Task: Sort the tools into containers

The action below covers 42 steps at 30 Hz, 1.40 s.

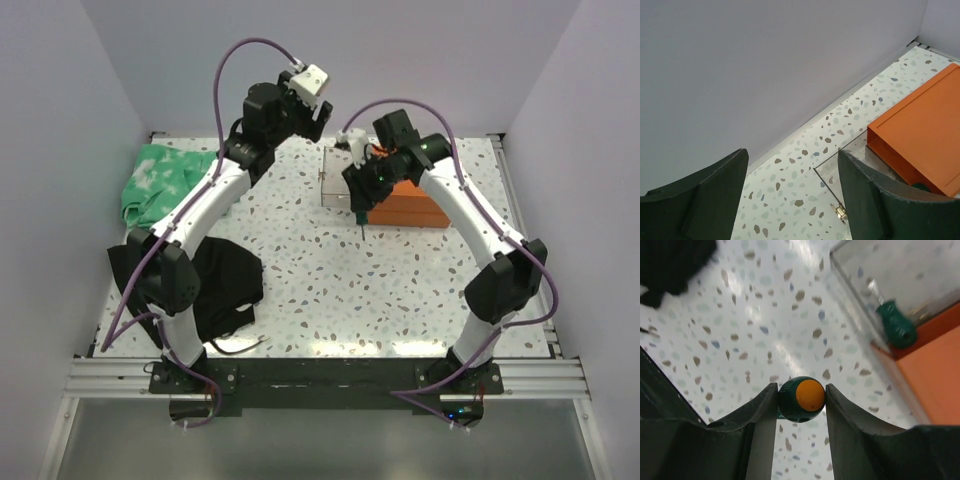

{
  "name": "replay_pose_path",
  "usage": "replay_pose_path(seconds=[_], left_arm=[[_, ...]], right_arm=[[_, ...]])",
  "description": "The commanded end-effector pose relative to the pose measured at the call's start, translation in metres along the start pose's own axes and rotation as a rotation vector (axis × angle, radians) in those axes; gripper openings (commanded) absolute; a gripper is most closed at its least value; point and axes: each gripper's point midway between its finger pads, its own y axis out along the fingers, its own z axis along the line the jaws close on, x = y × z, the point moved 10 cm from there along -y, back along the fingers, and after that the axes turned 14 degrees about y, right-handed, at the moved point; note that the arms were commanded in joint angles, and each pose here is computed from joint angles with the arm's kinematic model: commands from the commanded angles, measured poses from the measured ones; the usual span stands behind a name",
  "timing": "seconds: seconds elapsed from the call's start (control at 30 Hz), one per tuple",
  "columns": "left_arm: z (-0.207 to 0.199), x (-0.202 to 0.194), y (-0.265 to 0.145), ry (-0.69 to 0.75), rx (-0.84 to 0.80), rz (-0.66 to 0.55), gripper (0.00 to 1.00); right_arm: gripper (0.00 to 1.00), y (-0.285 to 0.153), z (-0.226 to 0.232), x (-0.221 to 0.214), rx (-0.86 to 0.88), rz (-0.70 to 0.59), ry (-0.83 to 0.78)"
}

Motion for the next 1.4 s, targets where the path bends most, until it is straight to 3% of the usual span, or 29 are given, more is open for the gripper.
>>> replay_pose_path(seconds=[0.0,0.13,0.37,0.4,0.43,0.47,0.57,0.77,0.87,0.93,1.0,1.2,1.37], left_arm=[[0.030,0.032,-0.034,0.014,0.138,-0.058,0.77],[0.034,0.033,-0.055,-0.037,0.145,-0.064,0.77],[0.025,0.012,-0.067,-0.053,0.122,-0.013,0.77],[0.023,0.008,-0.066,-0.054,0.115,-0.003,0.77],[0.019,-0.001,-0.064,-0.052,0.098,0.014,0.77],[0.016,-0.006,-0.063,-0.051,0.087,0.026,0.77],[0.007,-0.028,-0.056,-0.051,0.070,0.059,0.77],[-0.020,-0.089,-0.042,-0.061,-0.031,0.130,0.75],[-0.029,-0.108,-0.030,-0.074,-0.092,0.144,0.64],[-0.033,-0.116,-0.020,-0.084,-0.131,0.141,0.58],[-0.038,-0.124,-0.013,-0.098,-0.151,0.148,0.56],[-0.051,-0.143,0.006,-0.127,-0.233,0.140,0.50],[-0.062,-0.143,0.023,-0.185,-0.337,0.062,0.49]], right_arm=[[0.00,-0.004,0.008,0.060,0.056,-0.215,-0.008],[0.00,-0.001,-0.004,0.104,-0.046,-0.340,-0.031],[0.04,0.037,-0.040,0.126,-0.255,-0.366,-0.039],[0.11,0.039,-0.043,0.127,-0.258,-0.382,-0.028],[0.34,0.038,-0.049,0.129,-0.254,-0.397,0.012],[0.44,0.033,-0.051,0.132,-0.237,-0.415,0.029],[0.60,0.011,-0.055,0.139,-0.251,-0.484,0.057],[0.63,-0.029,-0.082,0.123,-0.270,-0.526,0.168],[0.54,-0.033,-0.109,0.100,-0.341,-0.471,0.204],[0.31,-0.028,-0.129,0.081,-0.378,-0.424,0.238],[0.01,-0.036,-0.135,0.073,-0.400,-0.445,0.244],[0.00,-0.023,-0.144,0.041,-0.418,-0.352,0.270],[0.00,-0.008,-0.146,0.020,-0.416,-0.263,0.277]])
